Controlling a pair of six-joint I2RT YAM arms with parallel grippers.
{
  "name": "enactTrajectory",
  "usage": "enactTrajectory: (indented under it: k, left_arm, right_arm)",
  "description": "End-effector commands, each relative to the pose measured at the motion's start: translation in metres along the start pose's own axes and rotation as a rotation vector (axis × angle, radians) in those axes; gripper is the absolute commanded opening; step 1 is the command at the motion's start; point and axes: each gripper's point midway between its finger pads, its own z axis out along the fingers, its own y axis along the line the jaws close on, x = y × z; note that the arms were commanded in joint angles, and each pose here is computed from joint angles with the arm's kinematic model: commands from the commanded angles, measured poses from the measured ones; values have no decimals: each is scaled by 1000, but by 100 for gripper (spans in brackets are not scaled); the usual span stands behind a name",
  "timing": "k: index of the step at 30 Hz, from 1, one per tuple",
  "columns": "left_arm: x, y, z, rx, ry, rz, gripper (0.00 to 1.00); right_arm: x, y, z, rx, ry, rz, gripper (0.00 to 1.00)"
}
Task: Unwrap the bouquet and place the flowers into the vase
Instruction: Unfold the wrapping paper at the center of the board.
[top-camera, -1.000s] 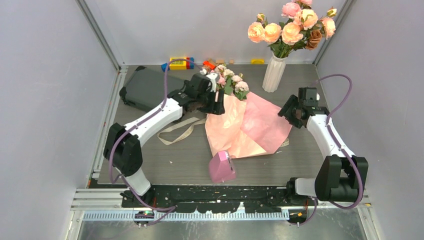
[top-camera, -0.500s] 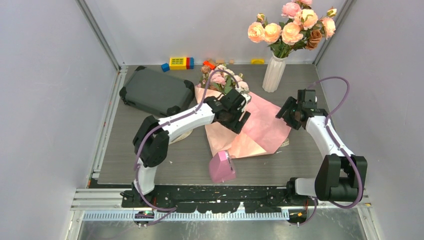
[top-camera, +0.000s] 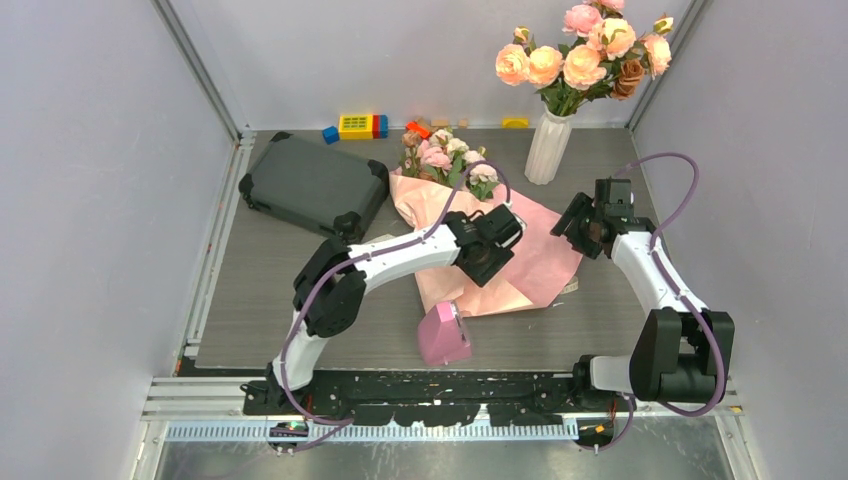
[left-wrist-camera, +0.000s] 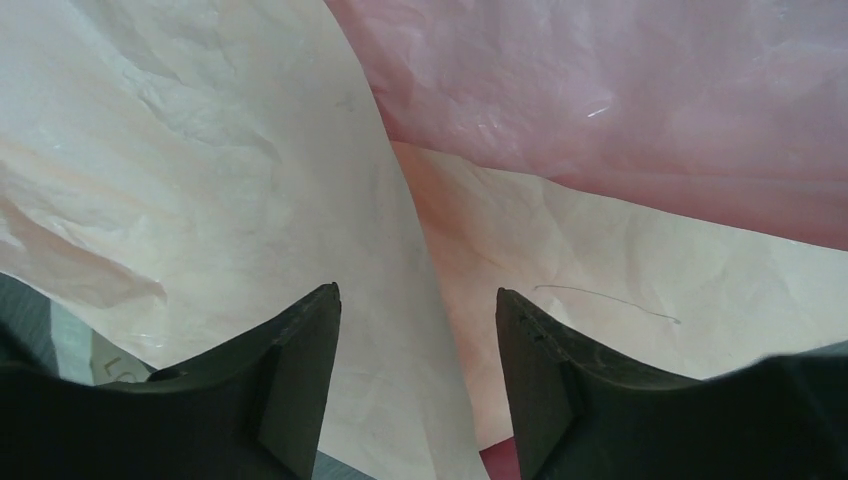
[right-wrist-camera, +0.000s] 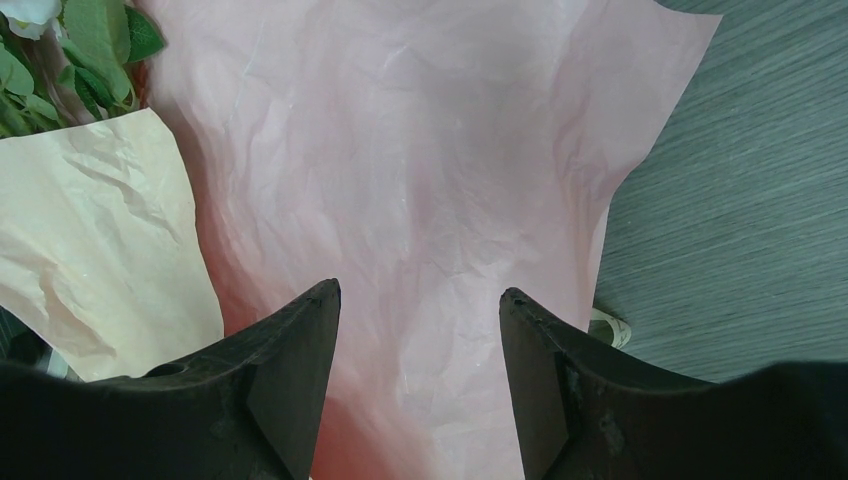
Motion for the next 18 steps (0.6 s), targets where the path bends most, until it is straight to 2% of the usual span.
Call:
enactTrajectory:
  k: [1, 5, 9, 14, 18]
  left_arm:
    - [-6, 10, -6, -112, -6, 90, 57]
    - [-7, 10, -6, -164, -9, 140, 52]
    - [-8, 13, -6, -196, -12, 141, 35]
    - [-12, 18, -11, -226, -40, 106, 8]
    - [-14, 23, -20, -249, -76, 60, 0]
  right_arm:
    - [-5, 6, 2, -27, -18, -16, 65]
    - [-3, 8, 2, -37, -11, -14, 65]
    - [1, 12, 2, -67, 9, -12, 65]
    - [11, 16, 3, -101, 49, -6, 65]
    - [18, 11, 1, -80, 74, 7, 65]
